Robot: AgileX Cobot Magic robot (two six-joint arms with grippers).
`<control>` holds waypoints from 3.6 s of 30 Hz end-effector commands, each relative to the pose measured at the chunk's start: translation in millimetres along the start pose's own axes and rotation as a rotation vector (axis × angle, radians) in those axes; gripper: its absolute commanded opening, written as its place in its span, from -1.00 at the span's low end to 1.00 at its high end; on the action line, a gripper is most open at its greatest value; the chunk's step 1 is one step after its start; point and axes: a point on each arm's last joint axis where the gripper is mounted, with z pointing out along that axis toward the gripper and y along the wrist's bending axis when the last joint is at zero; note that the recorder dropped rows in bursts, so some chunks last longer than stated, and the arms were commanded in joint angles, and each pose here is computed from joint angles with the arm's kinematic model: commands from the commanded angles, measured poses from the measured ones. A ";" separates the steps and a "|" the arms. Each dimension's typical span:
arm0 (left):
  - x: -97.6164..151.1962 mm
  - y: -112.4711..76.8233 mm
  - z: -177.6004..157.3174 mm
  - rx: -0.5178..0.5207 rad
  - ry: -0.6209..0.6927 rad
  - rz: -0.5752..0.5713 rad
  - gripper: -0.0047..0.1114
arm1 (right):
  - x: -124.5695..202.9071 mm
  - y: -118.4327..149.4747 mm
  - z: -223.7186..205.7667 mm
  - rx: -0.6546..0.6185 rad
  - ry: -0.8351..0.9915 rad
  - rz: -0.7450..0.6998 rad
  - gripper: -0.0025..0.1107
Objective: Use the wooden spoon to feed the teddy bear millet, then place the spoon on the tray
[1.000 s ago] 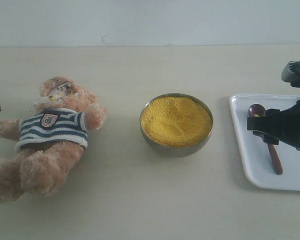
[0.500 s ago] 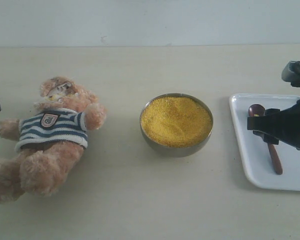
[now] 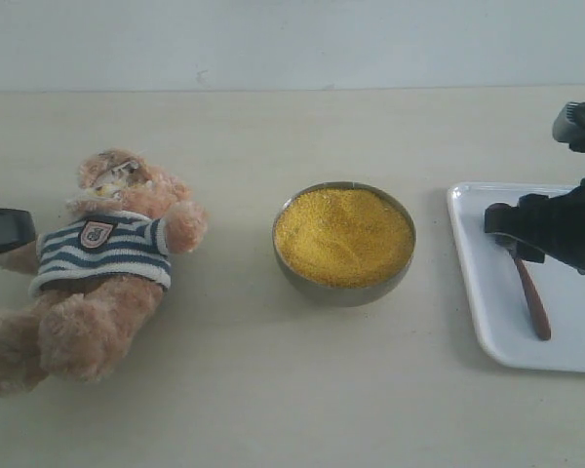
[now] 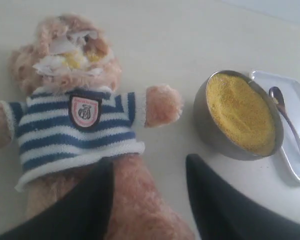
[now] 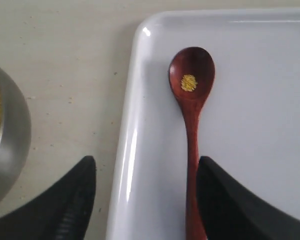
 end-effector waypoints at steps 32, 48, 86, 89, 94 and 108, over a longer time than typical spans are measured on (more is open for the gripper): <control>4.7 11.7 19.6 -0.037 0.107 -0.055 -0.83 | -20.5 -9.2 19.9 0.029 0.049 0.026 -0.79; 2.5 2.9 5.0 -0.009 0.039 0.015 -0.85 | -18.0 -6.9 13.4 0.012 0.095 0.014 -0.79; 1.1 -7.2 -13.7 0.016 -0.057 0.080 -0.85 | -36.4 0.7 -36.4 -0.032 -0.089 0.001 -0.79; 1.1 -7.2 -13.7 0.016 -0.057 0.080 -0.85 | -36.3 0.7 -36.4 -0.032 -0.088 0.001 -0.79; 0.8 -7.1 -14.0 0.013 -0.061 0.105 -0.85 | -36.1 0.7 -36.4 -0.032 -0.086 0.001 -0.79; 6.8 -31.4 -64.8 0.063 -0.343 0.325 -0.85 | 11.4 -14.8 -90.7 -0.031 -0.494 0.104 -0.80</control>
